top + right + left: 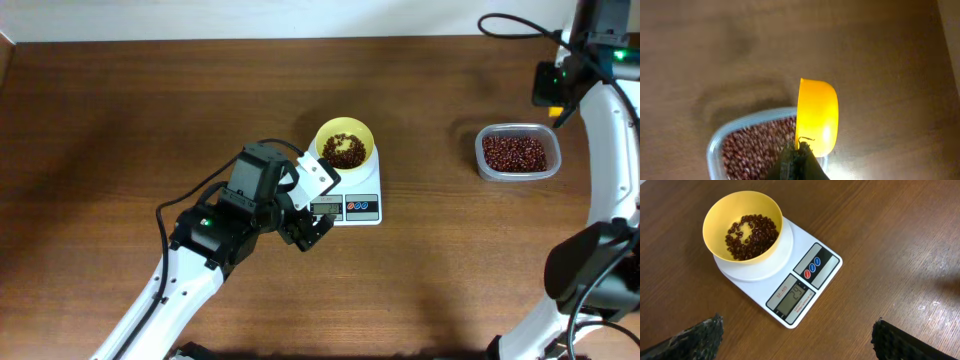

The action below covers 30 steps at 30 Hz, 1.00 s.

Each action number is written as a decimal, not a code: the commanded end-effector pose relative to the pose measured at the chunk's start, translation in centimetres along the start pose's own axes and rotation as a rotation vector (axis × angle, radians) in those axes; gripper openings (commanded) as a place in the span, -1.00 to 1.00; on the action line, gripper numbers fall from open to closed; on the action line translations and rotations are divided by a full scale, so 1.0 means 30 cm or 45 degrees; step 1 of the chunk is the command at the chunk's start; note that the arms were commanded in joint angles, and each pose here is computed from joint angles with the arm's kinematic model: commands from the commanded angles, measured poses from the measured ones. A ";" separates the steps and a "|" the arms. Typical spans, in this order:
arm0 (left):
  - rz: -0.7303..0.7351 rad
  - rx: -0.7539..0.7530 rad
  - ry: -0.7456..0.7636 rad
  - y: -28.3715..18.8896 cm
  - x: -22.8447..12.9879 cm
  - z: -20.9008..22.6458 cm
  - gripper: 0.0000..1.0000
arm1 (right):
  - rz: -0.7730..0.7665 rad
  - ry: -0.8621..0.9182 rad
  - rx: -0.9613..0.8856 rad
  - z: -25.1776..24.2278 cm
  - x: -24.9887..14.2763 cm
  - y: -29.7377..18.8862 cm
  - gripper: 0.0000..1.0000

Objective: Scoop item into bowl and weigh 50g on scale
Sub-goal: 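Move the empty scoop back right and dip it into the beans tub, then lift the filled scoop and carry it left over the yellow bowl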

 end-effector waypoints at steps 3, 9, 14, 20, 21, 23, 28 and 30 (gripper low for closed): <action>-0.006 0.002 0.024 -0.005 -0.002 -0.003 0.98 | 0.143 -0.010 0.061 0.042 -0.063 0.099 -0.92; -0.006 0.002 0.024 -0.005 -0.002 -0.003 0.98 | 0.241 -0.022 0.225 0.139 -0.142 0.202 -0.92; -0.006 0.002 0.024 -0.005 -0.002 -0.003 0.98 | 0.251 -0.009 0.413 0.238 -0.195 0.255 -0.92; -0.006 0.002 0.024 -0.005 -0.002 -0.003 0.98 | 0.169 0.038 0.731 0.317 -0.180 0.220 -0.92; -0.006 0.002 0.024 -0.005 -0.002 -0.003 0.98 | 0.177 0.068 0.745 0.296 -0.191 0.221 -0.92; -0.006 0.002 0.024 -0.005 -0.002 -0.003 0.98 | 0.188 0.096 0.764 0.241 -0.223 0.225 -0.92; -0.006 0.002 0.024 -0.005 -0.002 -0.003 0.97 | 0.115 0.343 0.974 0.112 -0.273 0.197 -0.92; -0.006 0.002 0.024 -0.005 -0.002 -0.003 0.98 | 0.098 0.415 1.002 0.067 -0.292 0.192 -0.92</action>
Point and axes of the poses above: each gripper's point midway between its finger pads, its own y axis out along the fingers, its own z axis along the line the jaws close on, x = y × z, the point moved 3 cm from there along -y, back along the fingers, and after that the axes turned 15 degrees about -y, right-handed, at the moved point
